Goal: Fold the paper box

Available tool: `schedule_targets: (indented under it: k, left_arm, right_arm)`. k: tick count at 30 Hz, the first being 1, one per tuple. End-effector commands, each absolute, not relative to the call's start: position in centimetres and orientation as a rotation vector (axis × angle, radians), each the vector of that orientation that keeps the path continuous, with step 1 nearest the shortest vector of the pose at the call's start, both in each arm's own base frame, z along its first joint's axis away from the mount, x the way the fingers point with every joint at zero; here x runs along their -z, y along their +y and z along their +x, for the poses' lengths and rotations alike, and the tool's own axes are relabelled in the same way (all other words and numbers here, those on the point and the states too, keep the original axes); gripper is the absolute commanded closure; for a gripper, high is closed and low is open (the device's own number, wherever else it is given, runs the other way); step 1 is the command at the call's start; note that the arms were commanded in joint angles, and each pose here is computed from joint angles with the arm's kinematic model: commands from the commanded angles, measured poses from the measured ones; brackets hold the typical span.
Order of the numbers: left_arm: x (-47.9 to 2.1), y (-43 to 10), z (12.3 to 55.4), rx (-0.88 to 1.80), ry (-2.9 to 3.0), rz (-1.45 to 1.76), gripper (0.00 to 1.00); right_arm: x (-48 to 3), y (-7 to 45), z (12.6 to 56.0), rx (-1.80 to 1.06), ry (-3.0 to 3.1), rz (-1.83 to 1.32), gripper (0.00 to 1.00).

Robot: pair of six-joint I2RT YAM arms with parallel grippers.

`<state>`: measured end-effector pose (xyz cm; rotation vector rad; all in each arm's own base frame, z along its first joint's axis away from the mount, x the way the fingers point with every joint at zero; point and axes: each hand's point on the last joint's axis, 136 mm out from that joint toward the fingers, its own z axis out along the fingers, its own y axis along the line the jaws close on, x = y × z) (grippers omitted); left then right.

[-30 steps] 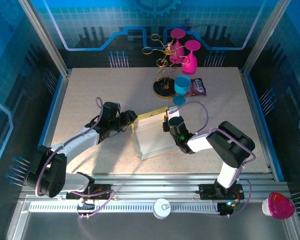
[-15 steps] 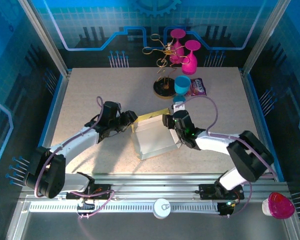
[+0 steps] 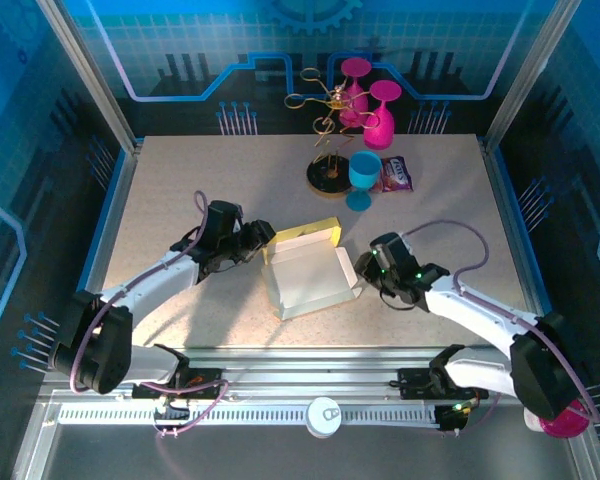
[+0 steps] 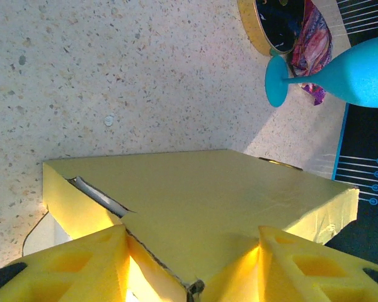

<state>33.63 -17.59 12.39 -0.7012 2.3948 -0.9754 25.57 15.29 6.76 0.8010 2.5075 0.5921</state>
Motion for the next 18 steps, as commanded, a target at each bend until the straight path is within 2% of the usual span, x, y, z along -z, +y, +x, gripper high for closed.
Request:
schedule_targets:
  k: [1,9,18]
  left_arm:
    - [-9.1,-16.5,31.9,0.839,2.534,-0.728,0.49]
    - [-9.4,-16.4,31.9,0.842,2.53,-0.725,0.49]
    - [-9.4,-16.5,32.0,0.853,2.529,-0.723,0.5]
  right_arm:
    - [-4.3,17.3,23.0,-0.765,2.585,1.085,0.51]
    - [-2.5,18.9,21.6,-0.774,2.634,1.183,0.51]
    - [-0.5,19.9,21.4,-0.807,2.599,1.295,0.58]
